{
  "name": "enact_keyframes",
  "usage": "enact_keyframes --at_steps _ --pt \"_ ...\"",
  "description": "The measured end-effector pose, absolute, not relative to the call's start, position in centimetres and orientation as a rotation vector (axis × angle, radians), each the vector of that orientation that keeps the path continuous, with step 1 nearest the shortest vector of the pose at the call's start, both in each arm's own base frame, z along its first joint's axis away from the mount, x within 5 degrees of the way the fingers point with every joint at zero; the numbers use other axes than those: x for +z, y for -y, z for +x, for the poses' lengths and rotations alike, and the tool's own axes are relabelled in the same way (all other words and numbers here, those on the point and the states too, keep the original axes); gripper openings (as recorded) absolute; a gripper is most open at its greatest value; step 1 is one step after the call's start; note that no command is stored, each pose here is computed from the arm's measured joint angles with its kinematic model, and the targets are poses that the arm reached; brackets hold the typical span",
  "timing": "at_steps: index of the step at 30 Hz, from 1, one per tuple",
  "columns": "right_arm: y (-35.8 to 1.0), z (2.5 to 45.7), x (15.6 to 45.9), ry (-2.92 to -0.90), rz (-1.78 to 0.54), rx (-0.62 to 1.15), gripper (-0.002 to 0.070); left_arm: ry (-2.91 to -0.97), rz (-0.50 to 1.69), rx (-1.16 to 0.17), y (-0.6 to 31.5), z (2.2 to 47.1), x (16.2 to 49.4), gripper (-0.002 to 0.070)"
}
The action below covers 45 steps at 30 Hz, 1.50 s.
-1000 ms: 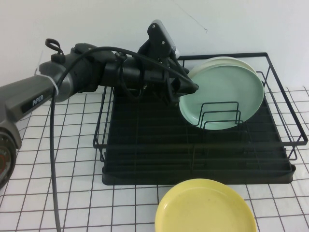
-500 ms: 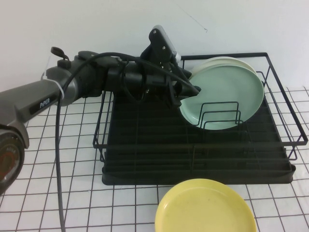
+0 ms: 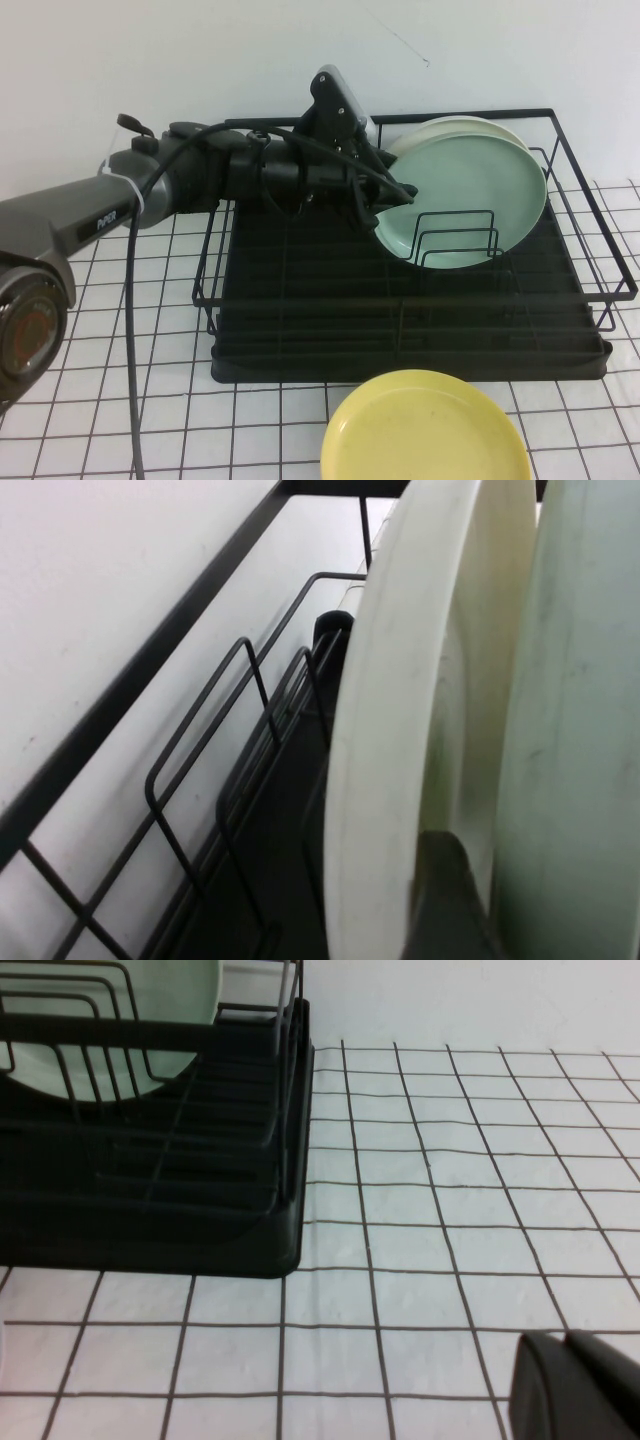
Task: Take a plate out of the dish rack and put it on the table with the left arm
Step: Grasp the plate from the shelf, then place the plate from the table
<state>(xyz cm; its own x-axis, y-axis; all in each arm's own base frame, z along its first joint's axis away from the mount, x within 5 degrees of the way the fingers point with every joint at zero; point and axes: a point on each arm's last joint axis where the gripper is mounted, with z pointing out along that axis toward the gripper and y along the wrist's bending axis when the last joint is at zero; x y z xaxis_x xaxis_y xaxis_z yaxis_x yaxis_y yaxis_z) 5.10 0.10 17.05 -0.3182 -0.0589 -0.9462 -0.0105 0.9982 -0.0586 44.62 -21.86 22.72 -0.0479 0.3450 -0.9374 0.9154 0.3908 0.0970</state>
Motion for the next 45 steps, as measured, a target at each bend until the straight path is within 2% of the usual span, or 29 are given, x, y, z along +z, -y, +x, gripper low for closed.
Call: enact_keyframes --at_steps 4,6,9,10,19,28,33,39,45 --pt "-0.1 5.1 17.1 -1.894 -0.050 -0.048 -0.0001 -1.613 1.131 -0.689 21.9 44.8 22.2 0.0335" --pt "-0.1 5.1 17.1 -1.894 -0.050 -0.048 -0.0001 -1.619 1.124 -0.685 21.9 44.9 22.0 0.0266" --pt "-0.1 5.1 17.1 -1.894 -0.050 -0.048 -0.0001 -1.621 1.121 -0.668 21.8 45.0 21.9 0.0105" --pt "-0.1 5.1 17.1 -1.894 -0.050 -0.048 -0.0001 -1.622 1.112 -0.669 21.8 45.1 22.0 0.0086" --pt "-0.1 5.1 17.1 -1.894 -0.050 -0.048 -0.0001 -1.616 1.066 -0.687 21.9 45.3 23.4 0.0080" --pt "-0.1 5.1 17.1 -1.894 -0.050 -0.048 -0.0001 -1.469 1.047 -0.682 21.4 43.2 31.1 0.0060" --pt "-0.1 5.1 17.1 -1.894 -0.050 -0.048 -0.0001 -1.476 1.033 -0.714 21.4 40.8 35.2 0.0059" --pt "-0.1 5.1 17.1 -1.894 -0.050 -0.048 -0.0001 -1.739 1.047 -0.783 21.2 36.4 38.4 0.0059" --pt "-0.1 5.1 17.1 -1.894 -0.050 -0.048 -0.0001 -2.055 1.137 -0.853 20.2 32.7 38.7 0.0059"
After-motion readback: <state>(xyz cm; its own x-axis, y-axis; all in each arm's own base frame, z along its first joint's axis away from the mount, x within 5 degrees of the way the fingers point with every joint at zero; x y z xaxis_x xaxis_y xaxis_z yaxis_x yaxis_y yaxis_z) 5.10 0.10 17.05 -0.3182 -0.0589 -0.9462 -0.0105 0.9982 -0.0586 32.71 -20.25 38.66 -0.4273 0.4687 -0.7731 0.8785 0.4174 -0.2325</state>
